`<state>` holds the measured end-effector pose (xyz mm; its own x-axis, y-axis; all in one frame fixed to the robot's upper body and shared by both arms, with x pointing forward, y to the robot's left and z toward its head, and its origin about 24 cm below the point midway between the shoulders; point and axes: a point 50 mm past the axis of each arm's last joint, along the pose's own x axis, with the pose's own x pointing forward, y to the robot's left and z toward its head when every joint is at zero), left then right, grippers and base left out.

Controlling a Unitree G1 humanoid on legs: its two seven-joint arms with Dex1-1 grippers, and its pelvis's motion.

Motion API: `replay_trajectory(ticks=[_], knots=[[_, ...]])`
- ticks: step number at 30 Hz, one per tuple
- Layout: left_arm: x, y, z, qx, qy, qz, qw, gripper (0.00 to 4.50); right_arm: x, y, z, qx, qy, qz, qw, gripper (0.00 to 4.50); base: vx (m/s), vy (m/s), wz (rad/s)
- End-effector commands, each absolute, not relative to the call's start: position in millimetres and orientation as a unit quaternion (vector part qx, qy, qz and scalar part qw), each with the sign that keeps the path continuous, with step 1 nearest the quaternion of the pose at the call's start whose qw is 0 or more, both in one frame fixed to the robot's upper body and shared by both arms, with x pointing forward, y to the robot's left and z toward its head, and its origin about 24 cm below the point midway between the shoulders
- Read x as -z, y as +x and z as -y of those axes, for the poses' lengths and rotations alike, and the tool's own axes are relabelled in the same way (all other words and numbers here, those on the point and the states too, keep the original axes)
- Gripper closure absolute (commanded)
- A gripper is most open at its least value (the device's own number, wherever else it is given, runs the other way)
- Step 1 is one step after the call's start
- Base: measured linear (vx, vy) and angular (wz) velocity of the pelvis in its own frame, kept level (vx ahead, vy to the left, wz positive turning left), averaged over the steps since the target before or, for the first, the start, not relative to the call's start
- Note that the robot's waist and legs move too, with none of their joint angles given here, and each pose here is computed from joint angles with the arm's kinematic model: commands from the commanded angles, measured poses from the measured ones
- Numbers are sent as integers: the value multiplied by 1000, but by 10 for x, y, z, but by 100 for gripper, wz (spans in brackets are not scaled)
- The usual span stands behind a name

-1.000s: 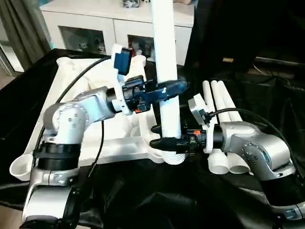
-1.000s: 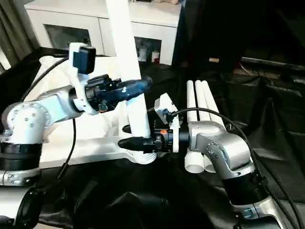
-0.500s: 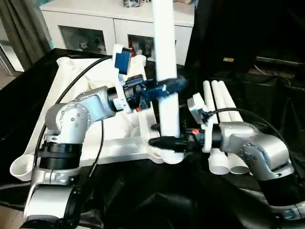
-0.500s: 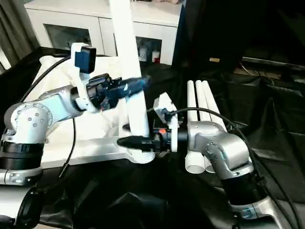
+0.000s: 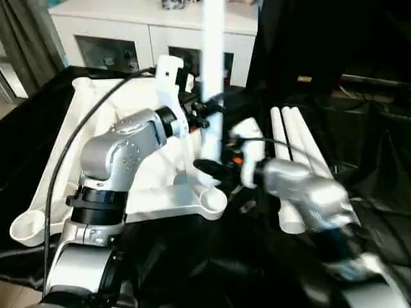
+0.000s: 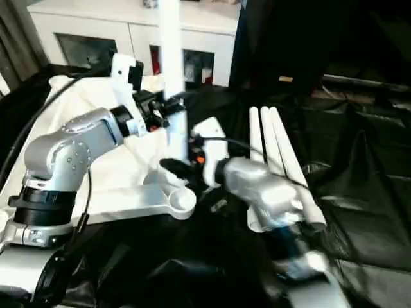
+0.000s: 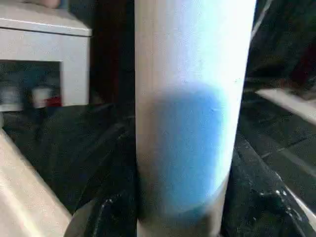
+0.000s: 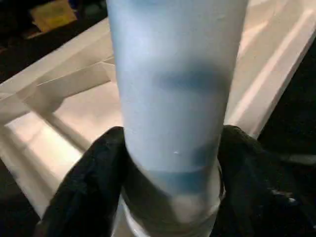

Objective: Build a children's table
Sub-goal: Move to table

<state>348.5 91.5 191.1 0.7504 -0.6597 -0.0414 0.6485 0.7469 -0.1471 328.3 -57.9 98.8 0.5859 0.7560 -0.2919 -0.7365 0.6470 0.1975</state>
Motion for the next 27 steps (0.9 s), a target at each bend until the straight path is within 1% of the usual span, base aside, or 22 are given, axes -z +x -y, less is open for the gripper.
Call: replay_trajectory(ticks=[1,3,7,11,13,14,15,16,18,20,21,22,23,25,26,27], knots=[[-2029,3465,-882,353,-57,-28,934,266,-972,3312,650,-403,30,-181,896,198,0,0,0],[-2028,3452,-870,352,-56,-28,934,266,-983,3306,629,-410,33,-178,894,222,0,0,0],[-2028,3432,-866,352,-61,-31,934,266,-999,3298,638,-421,36,-172,890,242,0,0,0],[-2036,3434,-884,349,-64,-30,934,266,-1017,3278,678,-435,40,-167,884,247,0,0,0],[-2046,3435,-901,354,-69,-30,932,266,-1051,3238,699,-460,44,-158,872,248,0,0,0],[-2044,3430,-909,361,-68,-33,930,210,-1072,3212,709,-476,43,-152,865,248,0,0,0],[-2032,3430,-935,368,-73,-39,926,196,-1109,3158,733,-503,44,-142,851,249,0,0,0],[-2032,3430,-935,368,-73,-39,926,196,-1109,3158,733,-503,44,-142,851,250,0,0,0],[-2028,3429,-960,378,-91,-39,920,190,-1157,3098,749,-534,52,-132,833,251,0,0,0],[-2026,3423,-995,399,-118,-43,909,155,-1229,3010,788,-574,62,-121,807,252,0,0,0],[-2027,3420,-999,402,-121,-42,907,155,-1238,3001,795,-579,63,-120,804,252,0,0,0],[-2040,3388,-1027,437,-144,-36,887,152,-1288,2949,854,-601,66,-115,788,252,0,0,0],[-2048,3357,-1045,463,-158,-32,872,152,-1311,2933,890,-608,63,-115,783,252,0,0,0],[-2050,3327,-1070,486,-167,-33,857,151,-1349,2917,939,-615,62,-113,778,253,0,0,0],[-2046,3325,-1075,488,-165,-35,856,151,-1364,2914,953,-617,63,-112,776,253,0,0,0],[-2037,3324,-1080,489,-160,-41,857,178,-1375,2912,961,-618,65,-111,775,253,0,0,0]])
